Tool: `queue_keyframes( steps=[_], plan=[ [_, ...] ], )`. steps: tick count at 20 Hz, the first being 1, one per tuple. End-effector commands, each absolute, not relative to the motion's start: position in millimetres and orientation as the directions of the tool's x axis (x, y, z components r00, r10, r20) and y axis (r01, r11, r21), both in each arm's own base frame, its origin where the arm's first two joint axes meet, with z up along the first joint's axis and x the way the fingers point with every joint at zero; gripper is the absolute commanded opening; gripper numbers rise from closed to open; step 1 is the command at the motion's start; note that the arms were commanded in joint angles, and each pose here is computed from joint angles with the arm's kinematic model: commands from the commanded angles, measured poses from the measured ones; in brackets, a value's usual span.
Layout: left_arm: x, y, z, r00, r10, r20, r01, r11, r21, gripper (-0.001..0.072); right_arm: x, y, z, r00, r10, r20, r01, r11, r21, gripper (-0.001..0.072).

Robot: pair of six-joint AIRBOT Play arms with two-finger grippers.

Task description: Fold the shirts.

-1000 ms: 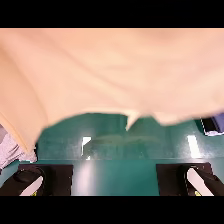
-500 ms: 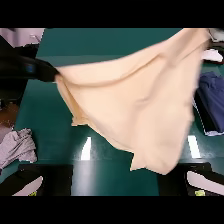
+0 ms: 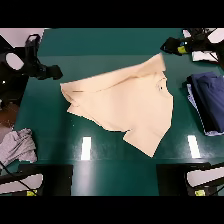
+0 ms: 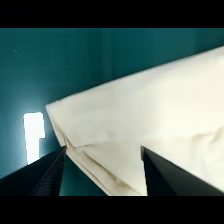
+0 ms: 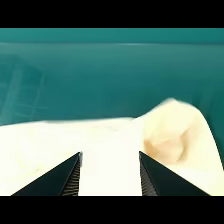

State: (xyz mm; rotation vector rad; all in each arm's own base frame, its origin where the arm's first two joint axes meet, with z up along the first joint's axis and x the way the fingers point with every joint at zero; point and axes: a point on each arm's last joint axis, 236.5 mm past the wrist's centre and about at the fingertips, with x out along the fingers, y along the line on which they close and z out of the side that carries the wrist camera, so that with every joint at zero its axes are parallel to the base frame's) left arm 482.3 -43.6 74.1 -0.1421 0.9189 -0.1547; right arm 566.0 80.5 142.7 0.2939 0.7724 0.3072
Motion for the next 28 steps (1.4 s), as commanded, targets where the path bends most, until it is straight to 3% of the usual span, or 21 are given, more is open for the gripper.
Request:
queue_keyframes(
  steps=[1,3,8,13,17,23,25,28],
  plan=[
    [471,-14,75,0.538,-0.191,-0.821,0.006,0.975,-0.223,0.0546,553,78,146,0.616,0.395,-0.682,-0.176,0.913,0.369,0.0405],
    [447,-6,64,0.439,-0.237,-0.867,0.009,0.966,-0.259,0.0545,519,80,144,0.523,0.417,-0.744,-0.220,0.909,0.355,0.0299],
    [398,-26,2,0.263,-0.375,-0.889,0.033,0.924,-0.380,0.0546,429,90,105,0.285,0.450,-0.847,-0.219,0.890,0.399,0.0299],
    [380,-71,-55,0.132,-0.576,-0.807,-0.016,0.812,-0.583,0.0546,367,114,90,0.196,0.540,-0.818,-0.200,0.839,0.506,0.0299],
    [379,-78,-74,0.090,-0.610,-0.787,-0.056,0.786,-0.616,0.0545,336,115,88,0.196,0.538,-0.820,-0.194,0.841,0.505,0.0299],
    [366,-81,-80,0.028,-0.618,-0.785,-0.058,0.783,-0.619,0.0542,328,111,102,0.309,0.521,-0.796,-0.200,0.853,0.481,0.0299],
    [357,-82,-79,-0.012,-0.623,-0.782,-0.040,0.781,-0.623,0.0360,328,105,108,0.336,0.514,-0.789,-0.192,0.858,0.477,0.0299],
    [356,-83,-79,-0.014,-0.624,-0.781,-0.028,0.781,-0.624,0.0364,330,88,115,0.378,0.495,-0.783,-0.157,0.867,0.472,0.0299]
  ],
)
